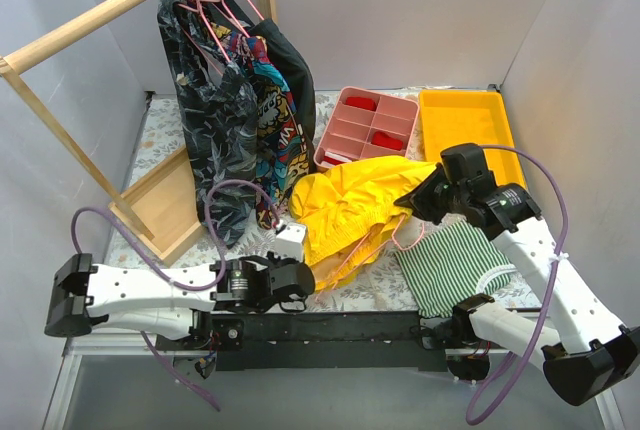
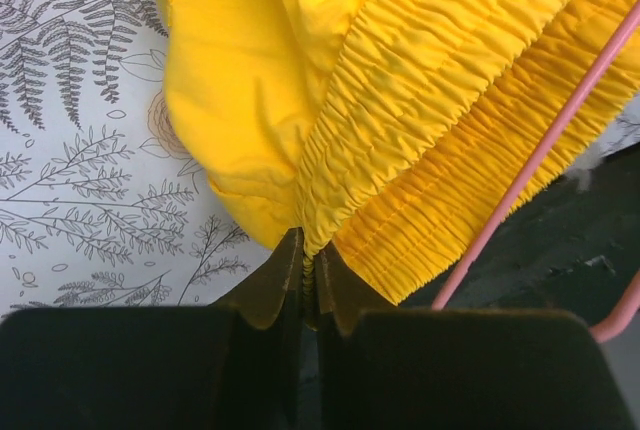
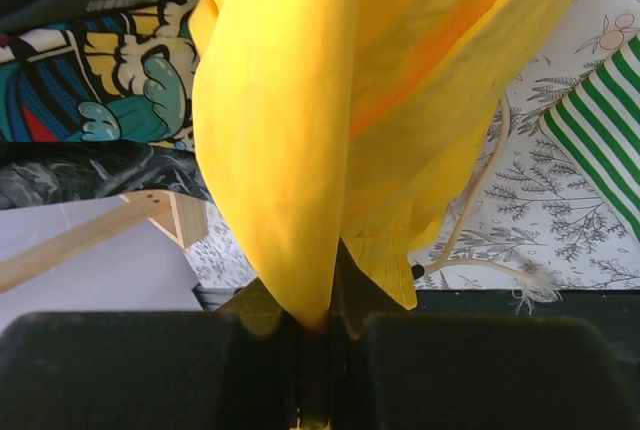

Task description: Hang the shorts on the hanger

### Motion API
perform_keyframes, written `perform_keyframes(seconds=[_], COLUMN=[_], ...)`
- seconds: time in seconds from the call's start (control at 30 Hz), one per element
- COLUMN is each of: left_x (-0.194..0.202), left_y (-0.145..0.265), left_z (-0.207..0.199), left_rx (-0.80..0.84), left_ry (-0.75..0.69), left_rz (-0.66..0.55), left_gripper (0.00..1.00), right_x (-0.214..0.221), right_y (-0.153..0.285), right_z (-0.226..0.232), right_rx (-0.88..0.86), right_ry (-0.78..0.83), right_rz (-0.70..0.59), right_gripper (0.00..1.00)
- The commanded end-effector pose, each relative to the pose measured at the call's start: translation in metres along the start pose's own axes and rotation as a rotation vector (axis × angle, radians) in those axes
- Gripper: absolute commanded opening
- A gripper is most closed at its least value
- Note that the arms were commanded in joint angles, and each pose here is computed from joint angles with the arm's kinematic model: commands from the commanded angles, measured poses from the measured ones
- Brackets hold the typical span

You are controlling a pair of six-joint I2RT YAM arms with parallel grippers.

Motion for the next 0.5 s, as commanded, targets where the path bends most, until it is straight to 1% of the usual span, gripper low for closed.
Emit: perform_keyframes(seconds=[0.0, 0.1, 0.23, 0.33, 0.47], left_x=[-0.010, -0.002, 0.005, 0.000, -0.019], left_y=[0.028, 0.032, 0.035, 0.040, 0.054], left_z=[0.006, 0.012, 0.003, 0.000, -0.010], left_rx=[0.049, 0.057, 0.106, 0.107, 0.170], left_ry=[0.076, 0.071, 0.044, 0.032, 0.038], left_rz=[0.020, 0.054, 0.114, 0.109, 0.069], left_gripper=[0.00, 0.00, 0.00, 0.00, 0.00], right_x=[-0.031, -0.039, -0.045, -0.050, -0.055], right_y=[0.020, 0.026, 0.026, 0.027, 0.026], right_z=[0.038, 0.046, 0.055, 0.061, 0.059], right_rx=[-0.120, -0.132, -0.140, -0.141, -0.123], right_ry=[-0.068, -0.095, -0.121, -0.127, -0.145], right_rz=[-0.177, -0.222, -0.240, -0.259, -0.286], right_gripper=[0.01, 0.01, 0.01, 0.01, 0.01])
Point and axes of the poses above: each gripper's point midway between its finger pads, its own y axis back along the fingers, its own z axis along the line the jaws close on, x = y × z, the point moved 4 cm from there along y, back along the fingers, and after that the axes turned 3 degrees about -y, right-handed, at the moved point
